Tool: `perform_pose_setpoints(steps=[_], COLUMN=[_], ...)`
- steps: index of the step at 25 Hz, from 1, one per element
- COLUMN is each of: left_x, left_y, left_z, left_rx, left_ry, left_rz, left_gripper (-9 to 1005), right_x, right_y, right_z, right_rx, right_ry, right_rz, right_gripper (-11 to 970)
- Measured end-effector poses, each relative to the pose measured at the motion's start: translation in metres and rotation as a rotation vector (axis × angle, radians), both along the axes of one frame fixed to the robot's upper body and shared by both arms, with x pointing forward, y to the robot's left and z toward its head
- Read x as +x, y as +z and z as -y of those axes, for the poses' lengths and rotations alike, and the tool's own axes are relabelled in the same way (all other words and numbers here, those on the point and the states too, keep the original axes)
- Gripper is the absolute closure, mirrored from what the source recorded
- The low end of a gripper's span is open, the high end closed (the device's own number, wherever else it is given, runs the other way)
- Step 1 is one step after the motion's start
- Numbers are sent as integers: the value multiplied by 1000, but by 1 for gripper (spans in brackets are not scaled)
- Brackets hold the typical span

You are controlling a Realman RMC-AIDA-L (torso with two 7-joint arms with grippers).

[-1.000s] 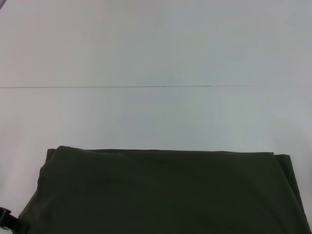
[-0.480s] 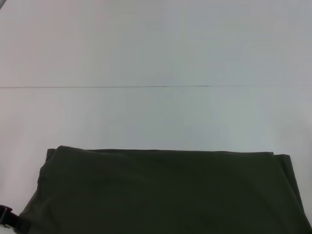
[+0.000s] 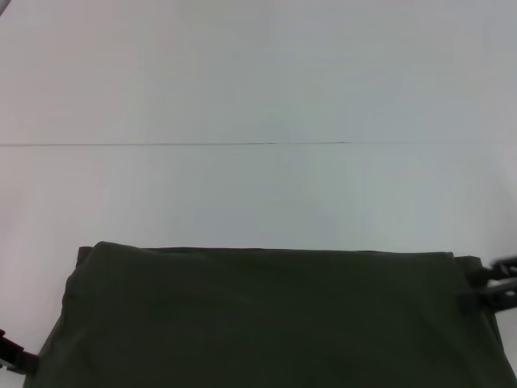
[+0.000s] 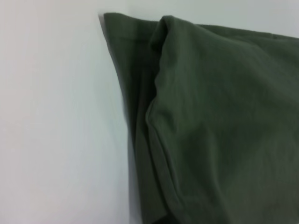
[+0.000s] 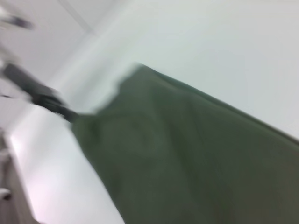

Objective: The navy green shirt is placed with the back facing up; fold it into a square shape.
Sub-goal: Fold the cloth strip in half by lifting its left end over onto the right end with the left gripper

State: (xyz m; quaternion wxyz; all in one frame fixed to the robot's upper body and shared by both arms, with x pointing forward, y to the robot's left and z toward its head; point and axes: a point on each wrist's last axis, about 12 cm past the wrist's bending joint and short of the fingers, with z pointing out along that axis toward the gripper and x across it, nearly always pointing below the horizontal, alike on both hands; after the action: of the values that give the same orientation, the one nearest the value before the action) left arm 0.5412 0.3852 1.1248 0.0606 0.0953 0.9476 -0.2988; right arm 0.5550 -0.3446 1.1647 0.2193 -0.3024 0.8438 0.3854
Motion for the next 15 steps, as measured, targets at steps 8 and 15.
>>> perform_pose_setpoints(steps=[8,15], left_x=[2,1], left_y=[6,8], left_z=[-11,-20], left_rx=[-45,-110], left_ry=[101,199], left_rz=[54,78], left_gripper=[892,637], right_x=[2,1], right_y=[-26,-58], right_z=[-57,-95], right_rx=[178,200], right_ry=[179,275], right_rz=[327,557], right_gripper=[75,80])
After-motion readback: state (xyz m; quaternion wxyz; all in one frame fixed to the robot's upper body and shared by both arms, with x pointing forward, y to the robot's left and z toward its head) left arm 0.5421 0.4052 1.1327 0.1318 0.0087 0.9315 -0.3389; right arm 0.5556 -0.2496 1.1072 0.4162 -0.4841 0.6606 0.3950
